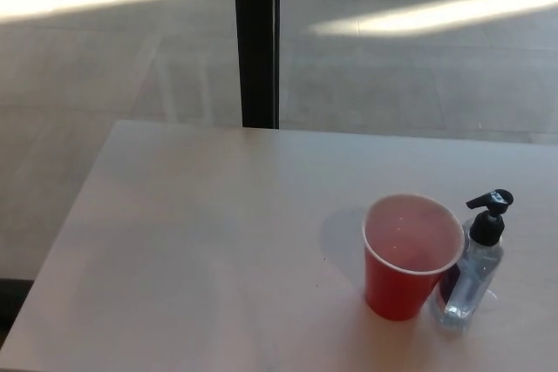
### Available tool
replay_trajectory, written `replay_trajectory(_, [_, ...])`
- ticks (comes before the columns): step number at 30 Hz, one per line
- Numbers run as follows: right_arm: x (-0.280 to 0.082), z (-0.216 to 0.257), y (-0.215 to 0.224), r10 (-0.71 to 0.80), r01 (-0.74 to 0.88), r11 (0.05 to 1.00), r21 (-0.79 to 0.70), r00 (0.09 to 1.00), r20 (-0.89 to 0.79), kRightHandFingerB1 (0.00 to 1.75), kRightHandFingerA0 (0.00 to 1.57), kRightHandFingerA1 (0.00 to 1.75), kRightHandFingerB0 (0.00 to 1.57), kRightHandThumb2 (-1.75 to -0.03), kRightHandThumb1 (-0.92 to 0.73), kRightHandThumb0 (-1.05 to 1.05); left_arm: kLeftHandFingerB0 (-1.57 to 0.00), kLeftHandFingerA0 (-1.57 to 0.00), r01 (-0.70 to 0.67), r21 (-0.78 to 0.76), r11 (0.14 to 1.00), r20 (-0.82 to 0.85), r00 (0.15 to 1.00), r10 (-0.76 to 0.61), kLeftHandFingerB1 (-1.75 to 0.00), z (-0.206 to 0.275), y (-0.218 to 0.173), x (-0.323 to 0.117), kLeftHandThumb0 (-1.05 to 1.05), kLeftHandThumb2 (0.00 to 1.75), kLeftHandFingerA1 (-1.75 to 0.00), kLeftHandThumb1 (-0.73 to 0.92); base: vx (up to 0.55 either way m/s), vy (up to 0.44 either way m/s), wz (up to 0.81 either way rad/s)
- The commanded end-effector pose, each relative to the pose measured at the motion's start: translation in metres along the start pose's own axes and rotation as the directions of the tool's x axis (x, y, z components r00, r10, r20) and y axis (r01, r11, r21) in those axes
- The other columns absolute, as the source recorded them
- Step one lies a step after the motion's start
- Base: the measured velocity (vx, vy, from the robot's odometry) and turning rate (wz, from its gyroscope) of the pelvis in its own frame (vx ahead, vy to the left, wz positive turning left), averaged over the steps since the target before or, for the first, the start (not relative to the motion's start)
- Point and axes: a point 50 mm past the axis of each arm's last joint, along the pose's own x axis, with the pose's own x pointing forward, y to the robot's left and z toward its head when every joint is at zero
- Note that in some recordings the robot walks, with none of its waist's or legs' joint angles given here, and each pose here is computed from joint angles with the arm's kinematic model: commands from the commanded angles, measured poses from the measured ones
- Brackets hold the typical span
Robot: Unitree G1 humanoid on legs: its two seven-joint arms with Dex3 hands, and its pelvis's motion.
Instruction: The robot uses its right hand fist to press the hand soap kept in the middle of the table to get liquid hand soap out
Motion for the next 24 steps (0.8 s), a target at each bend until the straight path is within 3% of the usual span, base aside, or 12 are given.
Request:
replay_trajectory(1, [-0.007,0.046,-0.041,-0.198,0.164,0.881,0.443,0.98,0.032,0.26,0.47,0.55,0.12,-0.62,-0.71,-0.42,-0.44,-0.36,-0.128,-0.128,0.983,-0.026,0.992,0.126,-0.96,-0.001,0.028,0.001,-0.29,1.54,-0.96,0.4,0.0,0.0,0.0])
replay_trajectory(3, [-0.01,0.055,-0.044,-0.229,0.185,0.883,0.43,0.972,0.051,0.3,0.54,0.42,0.26,-0.61,-0.7,-0.47,-0.64,-0.6,-0.124,-0.129,0.984,-0.022,0.992,0.122,-0.9,-0.002,0.028,0.001,-0.14,1.3,-0.89,0.63,0.0,0.0,0.0])
replay_trajectory(5, [-0.012,0.093,-0.048,-0.239,0.143,0.856,0.497,0.962,0.134,0.29,0.38,0.53,0.05,-0.84,-0.61,-0.5,-0.57,-0.59,-0.128,-0.125,0.984,-0.031,0.992,0.125,-0.85,-0.002,0.028,0.002,-0.14,1.3,-0.88,0.64,0.0,0.0,0.0])
replay_trajectory(6, [-0.012,0.106,-0.048,-0.248,0.146,0.856,0.497,0.958,0.146,0.26,0.51,0.55,0.13,-0.62,-0.74,-0.46,-0.48,-0.49,-0.128,-0.106,0.986,-0.031,0.992,0.125,-0.97,-0.003,0.028,0.002,-0.3,1.56,-1.04,0.4,0.0,0.0,0.0])
replay_trajectory(7, [-0.014,0.119,-0.047,-0.249,0.123,0.851,0.511,0.95,0.186,0.26,0.53,0.58,0.12,-0.63,-0.74,-0.46,-0.52,-0.56,-0.121,-0.122,0.985,-0.022,0.993,0.119,-0.82,-0.003,0.028,0.002,-0.15,1.29,-0.86,0.62,0.0,0.0,0.0])
replay_trajectory(9, [-0.023,0.161,-0.035,-0.207,-0.036,0.805,0.592,0.918,0.337,0.25,0.09,0.3,0.06,-0.63,-0.79,-0.41,-0.4,-0.46,-0.126,-0.109,0.986,-0.026,0.992,0.124,-0.91,0.0,0.028,0.001,-0.27,1.54,-1.01,0.42,0.0,0.0,0.0])
replay_trajectory(13, [-0.037,0.188,-0.029,-0.172,-0.11,0.822,0.559,0.887,0.428,0.25,0.1,0.29,0.07,-0.64,-0.81,-0.42,-0.45,-0.48,-0.123,-0.121,0.985,-0.049,0.992,0.118,-0.78,-0.013,0.027,-0.001,-0.14,1.31,-0.82,0.66,0.0,0.0,0.0])
replay_trajectory(15, [-0.061,0.242,-0.008,-0.134,-0.305,0.774,0.556,0.779,0.613,0.37,0.84,0.67,0.31,-0.64,-0.8,-0.39,-0.44,-0.45,-0.122,-0.136,0.983,-0.054,0.992,0.115,-0.78,-0.014,0.027,-0.002,-0.13,1.31,-0.8,0.66,0.0,0.0,0.0])
replay_trajectory(16, [-0.071,0.253,-0.002,-0.125,-0.358,0.754,0.551,0.745,0.655,0.49,0.94,0.62,0.43,-0.69,-0.69,-0.39,-0.42,-0.43,-0.125,-0.135,0.983,-0.065,0.991,0.117,-0.77,-0.016,0.027,-0.001,-0.13,1.31,-0.78,0.68,0.0,0.0,0.0])
replay_trajectory(19, [-0.098,0.28,0.014,-0.108,-0.44,0.749,0.495,0.656,0.747,0.58,1.13,0.7,0.76,-0.86,-0.52,-0.4,-0.42,-0.45,-0.099,-0.145,0.984,-0.045,0.995,0.094,-0.77,-0.017,0.027,-0.002,-0.13,1.3,-0.8,0.65,0.0,0.0,0.0])
replay_trajectory(23, [-0.132,0.311,0.035,-0.049,-0.516,0.776,0.364,0.526,0.849,0.67,1.03,1.11,0.82,-0.84,-0.63,-0.23,-0.42,-0.46,-0.112,-0.149,0.983,-0.06,0.993,0.104,-0.76,-0.018,0.026,-0.002,-0.15,1.3,-0.8,0.66,0.0,0.0,0.0])
replay_trajectory(24, [-0.152,0.325,0.049,0.016,-0.558,0.786,0.267,0.45,0.893,0.92,0.88,1.54,0.72,-0.73,-0.78,-0.1,-0.42,-0.46,-0.109,-0.141,0.984,-0.063,0.993,0.101,-0.76,-0.017,0.026,-0.002,-0.15,1.3,-0.8,0.66,0.0,0.0,0.0])
